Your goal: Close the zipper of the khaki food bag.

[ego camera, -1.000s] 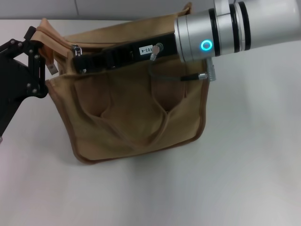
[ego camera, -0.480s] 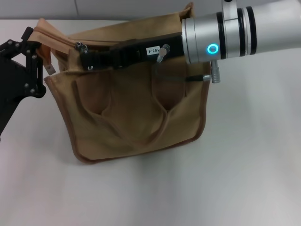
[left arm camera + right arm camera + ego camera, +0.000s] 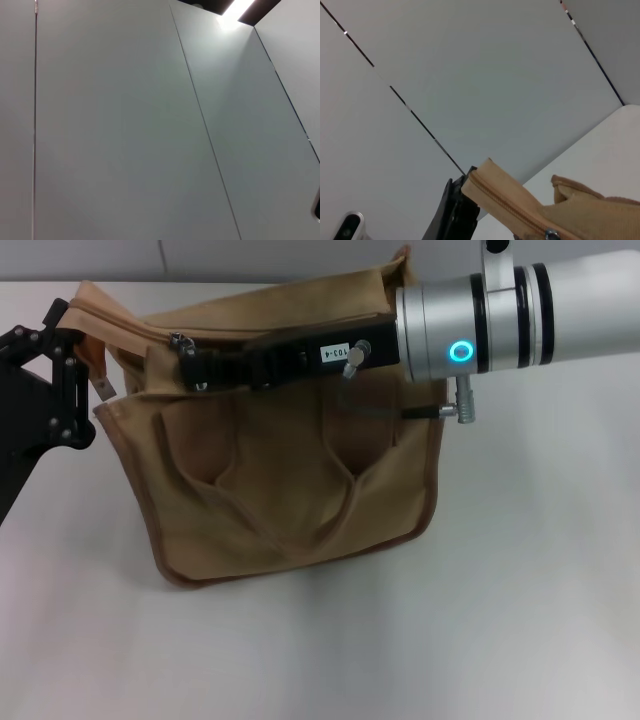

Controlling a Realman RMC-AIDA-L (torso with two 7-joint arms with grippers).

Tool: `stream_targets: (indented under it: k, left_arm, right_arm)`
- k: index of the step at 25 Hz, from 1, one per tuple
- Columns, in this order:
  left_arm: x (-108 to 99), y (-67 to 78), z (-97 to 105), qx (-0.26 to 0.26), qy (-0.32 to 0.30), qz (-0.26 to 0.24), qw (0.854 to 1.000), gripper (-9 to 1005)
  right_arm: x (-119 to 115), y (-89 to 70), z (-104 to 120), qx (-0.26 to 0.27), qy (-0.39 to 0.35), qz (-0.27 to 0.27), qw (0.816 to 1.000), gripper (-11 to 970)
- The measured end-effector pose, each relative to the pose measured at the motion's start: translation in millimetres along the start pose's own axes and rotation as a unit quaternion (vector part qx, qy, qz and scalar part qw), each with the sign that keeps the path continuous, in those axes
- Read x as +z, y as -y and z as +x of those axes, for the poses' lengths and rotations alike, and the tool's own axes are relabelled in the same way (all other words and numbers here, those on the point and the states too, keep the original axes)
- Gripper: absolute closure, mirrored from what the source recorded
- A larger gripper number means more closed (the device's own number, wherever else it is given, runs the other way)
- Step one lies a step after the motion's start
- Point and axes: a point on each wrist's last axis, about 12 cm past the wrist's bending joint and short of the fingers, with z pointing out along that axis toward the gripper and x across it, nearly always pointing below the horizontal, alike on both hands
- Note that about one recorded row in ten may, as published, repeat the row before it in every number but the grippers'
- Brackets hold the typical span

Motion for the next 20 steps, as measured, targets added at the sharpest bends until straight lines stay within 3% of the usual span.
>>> stream_targets:
  k: [20]
  left_arm:
    - [-3.0,-3.5,-0.4,-0.013,-0.004,-0.012,1.000,982]
  right_arm:
    - [-13.8,3.3,13.6,-0.047,0.030,0.008,0.998,961]
